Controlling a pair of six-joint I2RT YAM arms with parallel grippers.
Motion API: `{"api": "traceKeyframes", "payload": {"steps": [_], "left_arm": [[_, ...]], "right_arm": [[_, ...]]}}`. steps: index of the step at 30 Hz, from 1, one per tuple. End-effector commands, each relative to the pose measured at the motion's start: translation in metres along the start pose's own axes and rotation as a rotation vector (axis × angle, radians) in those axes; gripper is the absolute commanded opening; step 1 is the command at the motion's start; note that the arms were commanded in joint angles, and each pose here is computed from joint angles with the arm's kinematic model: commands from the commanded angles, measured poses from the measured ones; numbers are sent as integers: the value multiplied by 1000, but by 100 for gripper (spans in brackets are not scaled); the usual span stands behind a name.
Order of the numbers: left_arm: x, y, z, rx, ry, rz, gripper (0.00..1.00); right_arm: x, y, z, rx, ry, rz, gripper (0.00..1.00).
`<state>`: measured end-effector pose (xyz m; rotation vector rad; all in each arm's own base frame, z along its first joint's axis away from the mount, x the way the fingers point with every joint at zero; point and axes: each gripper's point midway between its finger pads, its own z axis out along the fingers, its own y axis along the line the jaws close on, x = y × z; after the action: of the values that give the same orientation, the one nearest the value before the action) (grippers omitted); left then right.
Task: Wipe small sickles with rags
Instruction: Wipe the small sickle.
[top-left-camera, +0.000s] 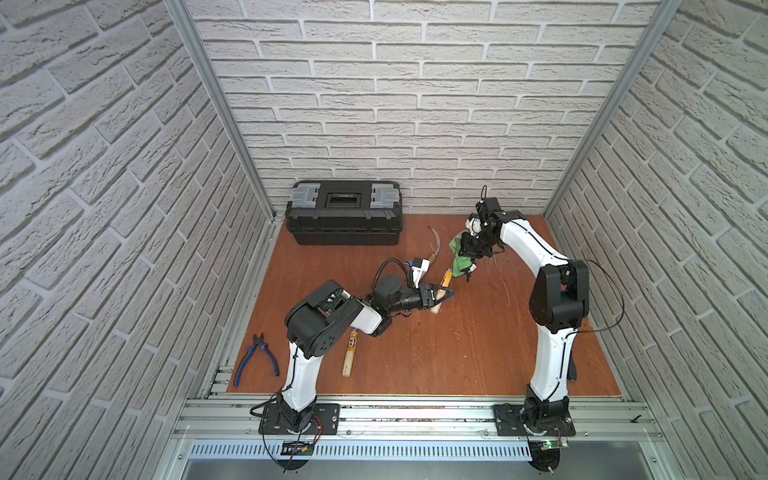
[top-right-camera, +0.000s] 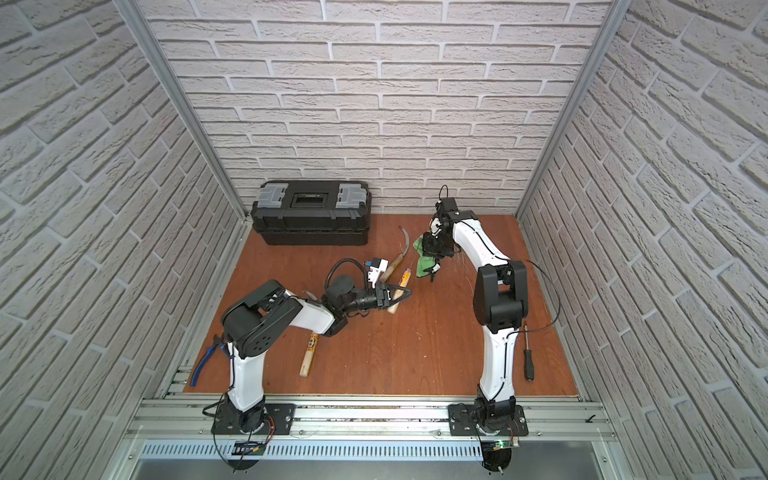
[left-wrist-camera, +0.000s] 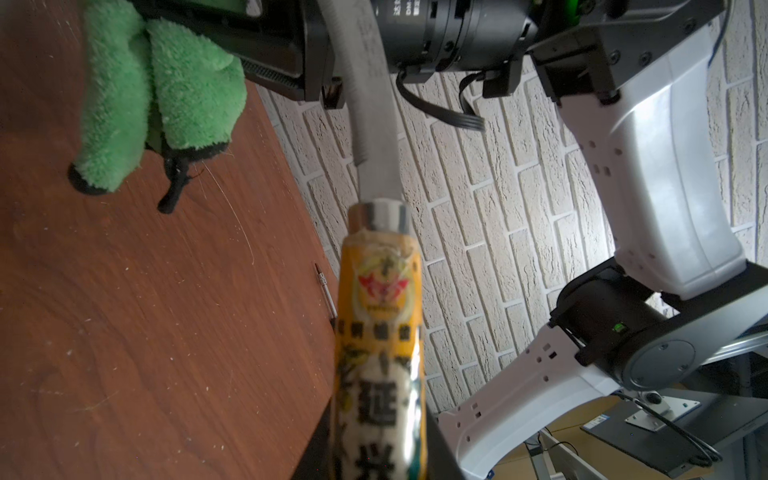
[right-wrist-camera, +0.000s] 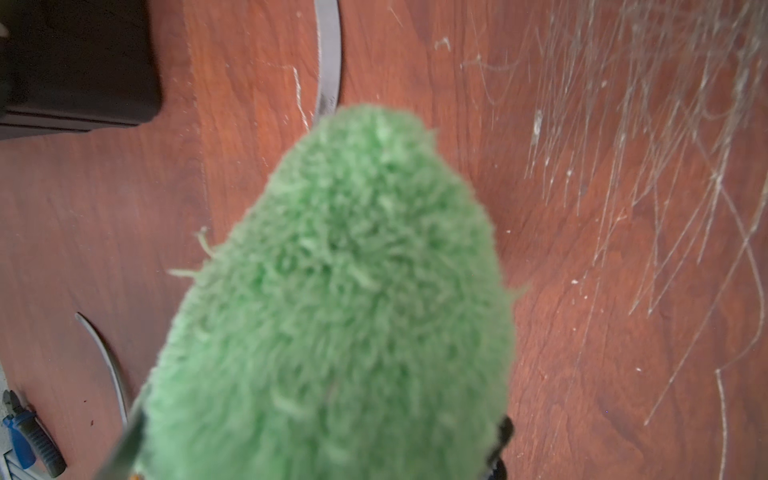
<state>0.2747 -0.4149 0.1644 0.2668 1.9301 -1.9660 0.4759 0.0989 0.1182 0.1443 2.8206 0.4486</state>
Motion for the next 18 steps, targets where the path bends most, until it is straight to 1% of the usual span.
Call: {"api": "traceKeyframes", "payload": {"steps": [1,7,9,10,12,18], "left_arm": [[-3,-17,4,74,-11,45,0],[-1,-8,7,63,-3,25,0],[0,-6,9,63,2,21,0],[1,-6,9,64,5,21,0],[0,-5,10,63,3,17,0],[0,5,12,50,6,-4,0]], "right_arm": [[-13,22,-22,-56,-58,-75,7],[-19,49,-47,-138,-133,-161,7],[-16,56,-52,-165,-140,-186,6],[-16,62,-61,-177,-160,-206,6],[-13,69,-72,-188,-183,-240,6],[-1,86,-89,-207,-208,-321,6]]}}
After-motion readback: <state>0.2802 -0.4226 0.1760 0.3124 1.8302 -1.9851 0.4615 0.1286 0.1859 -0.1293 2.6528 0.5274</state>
